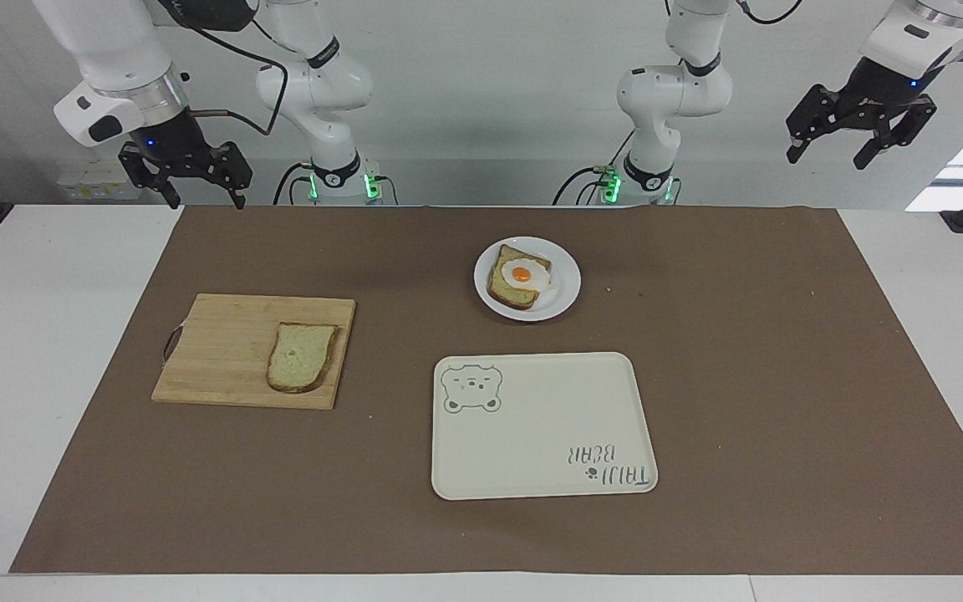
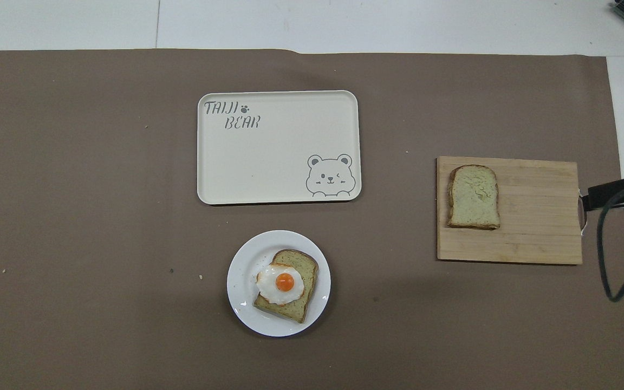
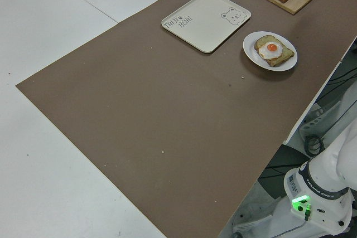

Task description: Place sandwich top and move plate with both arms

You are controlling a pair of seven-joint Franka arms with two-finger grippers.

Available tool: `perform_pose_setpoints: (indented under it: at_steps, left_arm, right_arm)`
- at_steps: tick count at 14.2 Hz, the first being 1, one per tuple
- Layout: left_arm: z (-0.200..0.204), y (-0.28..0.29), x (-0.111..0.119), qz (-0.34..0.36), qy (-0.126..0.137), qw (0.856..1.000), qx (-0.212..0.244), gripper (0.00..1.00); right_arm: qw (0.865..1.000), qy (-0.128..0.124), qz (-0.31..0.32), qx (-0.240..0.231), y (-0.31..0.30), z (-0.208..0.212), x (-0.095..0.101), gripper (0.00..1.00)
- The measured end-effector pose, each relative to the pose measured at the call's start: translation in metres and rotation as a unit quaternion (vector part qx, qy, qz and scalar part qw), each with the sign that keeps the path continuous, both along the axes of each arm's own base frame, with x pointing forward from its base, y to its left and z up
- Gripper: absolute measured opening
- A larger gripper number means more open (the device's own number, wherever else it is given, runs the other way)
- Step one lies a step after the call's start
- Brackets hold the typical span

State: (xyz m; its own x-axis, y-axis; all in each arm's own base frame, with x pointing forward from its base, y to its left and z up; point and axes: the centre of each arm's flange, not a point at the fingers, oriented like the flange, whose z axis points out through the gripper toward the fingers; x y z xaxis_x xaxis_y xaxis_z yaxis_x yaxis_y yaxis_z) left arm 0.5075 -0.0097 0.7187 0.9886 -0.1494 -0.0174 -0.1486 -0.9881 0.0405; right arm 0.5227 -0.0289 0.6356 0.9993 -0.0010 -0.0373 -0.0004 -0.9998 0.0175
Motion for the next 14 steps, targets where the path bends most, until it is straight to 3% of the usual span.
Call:
perform_pose_setpoints:
  at_steps: [8,14]
  left_arm:
    - [0.0,0.0,0.0,0.0,0.0,1.0,0.0,1.0]
    - [0.0,0.0,0.0,0.0,0.0,1.0,0.0,1.0]
  right_arm:
    - [1.0,0.007,0.0,0.0,0.0,-0.01,0.0,1.0]
    - [1.0,-0.031,0.002,0.0,0.001,-0.029,0.014,1.0]
